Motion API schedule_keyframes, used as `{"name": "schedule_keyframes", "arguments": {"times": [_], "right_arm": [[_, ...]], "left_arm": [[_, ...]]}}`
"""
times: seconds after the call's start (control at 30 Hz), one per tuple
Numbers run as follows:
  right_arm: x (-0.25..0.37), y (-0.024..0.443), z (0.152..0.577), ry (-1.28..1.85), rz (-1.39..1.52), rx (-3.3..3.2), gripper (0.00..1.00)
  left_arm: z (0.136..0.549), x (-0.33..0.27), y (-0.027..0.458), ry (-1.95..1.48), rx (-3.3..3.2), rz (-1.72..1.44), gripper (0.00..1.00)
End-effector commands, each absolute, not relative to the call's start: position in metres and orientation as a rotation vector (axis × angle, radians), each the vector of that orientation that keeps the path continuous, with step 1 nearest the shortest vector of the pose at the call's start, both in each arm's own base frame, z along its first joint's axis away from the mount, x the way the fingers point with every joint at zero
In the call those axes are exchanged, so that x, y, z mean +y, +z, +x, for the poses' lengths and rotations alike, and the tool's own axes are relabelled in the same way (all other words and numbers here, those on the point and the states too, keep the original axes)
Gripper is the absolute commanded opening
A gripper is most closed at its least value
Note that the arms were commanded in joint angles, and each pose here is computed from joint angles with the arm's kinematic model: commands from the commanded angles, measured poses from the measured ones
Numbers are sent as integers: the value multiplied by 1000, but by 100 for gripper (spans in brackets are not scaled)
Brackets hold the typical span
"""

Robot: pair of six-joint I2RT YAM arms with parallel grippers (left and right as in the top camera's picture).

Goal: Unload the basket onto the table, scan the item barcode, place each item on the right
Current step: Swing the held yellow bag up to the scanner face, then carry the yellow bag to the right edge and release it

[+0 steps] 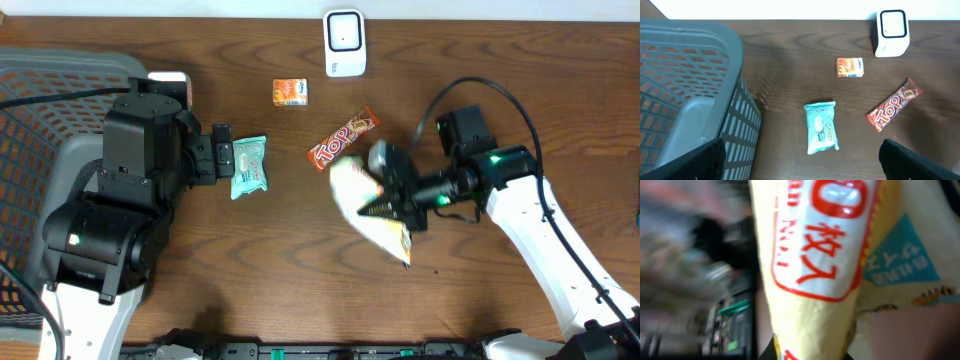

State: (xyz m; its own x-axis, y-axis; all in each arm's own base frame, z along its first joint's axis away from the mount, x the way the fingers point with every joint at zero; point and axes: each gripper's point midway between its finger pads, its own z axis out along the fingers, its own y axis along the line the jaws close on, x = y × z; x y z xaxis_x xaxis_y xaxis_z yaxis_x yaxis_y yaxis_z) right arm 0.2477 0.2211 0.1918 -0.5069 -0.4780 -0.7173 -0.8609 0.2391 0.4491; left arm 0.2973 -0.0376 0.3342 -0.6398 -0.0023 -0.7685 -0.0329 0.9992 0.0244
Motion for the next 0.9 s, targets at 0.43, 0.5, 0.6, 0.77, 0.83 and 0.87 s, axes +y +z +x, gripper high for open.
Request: {"name": "schedule_keyframes", "arguments": {"times": [0.43, 0.5, 0.6, 0.77, 0.83, 0.87], "right_arm": [[200, 177, 397, 609, -445, 2482, 1], [201, 172, 418, 560, -436, 2508, 1], [205, 162, 452, 485, -442, 2549, 1], [214, 143, 506, 412, -423, 2591, 1], [217, 135, 526, 384, -430, 2580, 1], [219, 133, 535, 374, -436, 2569, 1]], "left_arm": [[298, -35, 333, 60, 2267, -32, 98], [298, -35, 333, 60, 2267, -32, 98], [298, -35, 333, 60, 2267, -32, 98], [298, -35, 333, 60, 2267, -32, 98], [298, -35, 333, 60, 2267, -32, 98], [298, -35, 333, 60, 2267, -32, 98]]}}
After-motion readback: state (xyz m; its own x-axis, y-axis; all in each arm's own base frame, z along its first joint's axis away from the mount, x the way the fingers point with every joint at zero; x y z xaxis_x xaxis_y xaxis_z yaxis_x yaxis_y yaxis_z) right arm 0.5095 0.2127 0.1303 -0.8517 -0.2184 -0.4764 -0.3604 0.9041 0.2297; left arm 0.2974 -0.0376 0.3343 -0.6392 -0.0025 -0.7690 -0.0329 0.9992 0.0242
